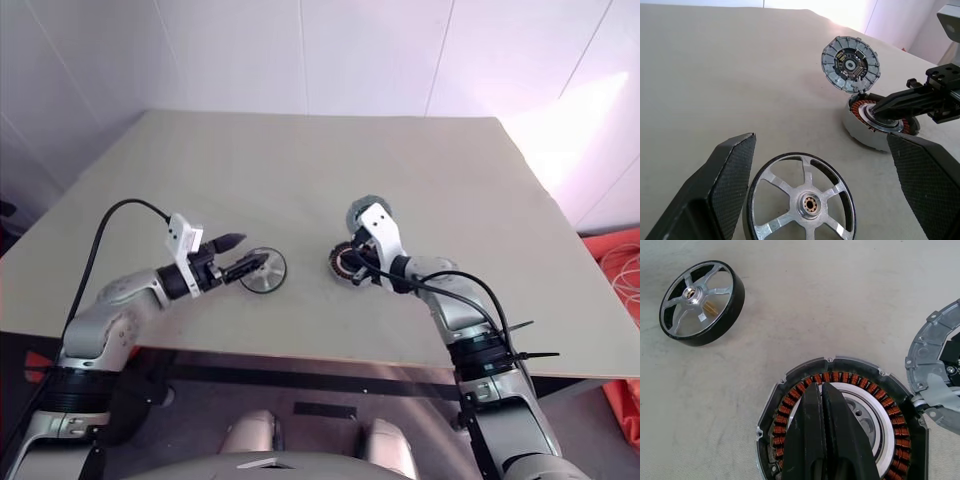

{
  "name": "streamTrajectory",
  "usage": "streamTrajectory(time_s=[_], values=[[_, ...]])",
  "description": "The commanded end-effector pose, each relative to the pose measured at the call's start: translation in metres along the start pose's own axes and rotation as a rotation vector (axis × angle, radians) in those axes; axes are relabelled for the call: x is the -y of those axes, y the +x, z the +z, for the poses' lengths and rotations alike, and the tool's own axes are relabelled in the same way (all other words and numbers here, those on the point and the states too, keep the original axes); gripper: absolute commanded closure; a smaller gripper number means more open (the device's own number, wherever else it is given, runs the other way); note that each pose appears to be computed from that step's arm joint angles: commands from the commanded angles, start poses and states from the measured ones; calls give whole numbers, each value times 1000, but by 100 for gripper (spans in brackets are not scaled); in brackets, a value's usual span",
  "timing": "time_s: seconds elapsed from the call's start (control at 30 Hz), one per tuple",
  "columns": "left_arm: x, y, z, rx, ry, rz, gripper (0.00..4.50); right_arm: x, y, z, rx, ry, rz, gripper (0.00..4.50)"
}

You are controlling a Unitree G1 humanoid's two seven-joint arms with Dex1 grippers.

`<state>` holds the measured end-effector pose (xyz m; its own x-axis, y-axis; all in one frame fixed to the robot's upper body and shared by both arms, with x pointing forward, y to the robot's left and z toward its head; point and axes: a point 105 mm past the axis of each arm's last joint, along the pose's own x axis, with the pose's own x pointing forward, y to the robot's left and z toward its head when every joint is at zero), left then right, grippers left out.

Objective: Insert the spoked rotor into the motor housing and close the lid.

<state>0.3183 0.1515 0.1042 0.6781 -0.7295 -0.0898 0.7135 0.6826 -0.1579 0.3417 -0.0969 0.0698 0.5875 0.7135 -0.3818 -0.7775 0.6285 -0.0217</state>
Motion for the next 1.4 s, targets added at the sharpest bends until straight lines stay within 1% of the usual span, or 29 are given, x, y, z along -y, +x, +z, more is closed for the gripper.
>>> streamTrajectory(time_s=[0.03,0.13,0.23,0.4,0.5,0.57,0.67,0.87,0.93,1.1,1.3,1.4], values=[[-1,-3,15,39,48,6,0,-1,2,9,25,-23,-5,445],[-1,-3,15,38,48,9,0,2,1,12,30,-26,-15,445],[-1,-2,14,38,47,11,0,9,-4,22,58,-40,-30,445],[-1,-1,13,39,42,7,0,20,-14,61,154,-80,-61,445],[-1,0,13,38,42,6,0,21,-15,68,169,-81,-65,445],[-2,0,13,39,43,6,0,21,-12,61,152,-66,-64,445],[-2,0,14,39,44,8,0,15,-7,42,111,-31,-49,445],[-4,-2,14,37,43,13,0,0,0,-4,-3,43,2,445],[-4,-2,14,35,43,15,0,3,1,-12,-22,53,-17,445],[-5,-3,14,36,45,17,0,12,-4,5,24,33,-36,445],[-4,-2,13,38,43,13,0,14,-14,37,113,-17,-23,445],[-4,-2,13,38,42,13,0,15,-16,47,132,-38,-27,445]])
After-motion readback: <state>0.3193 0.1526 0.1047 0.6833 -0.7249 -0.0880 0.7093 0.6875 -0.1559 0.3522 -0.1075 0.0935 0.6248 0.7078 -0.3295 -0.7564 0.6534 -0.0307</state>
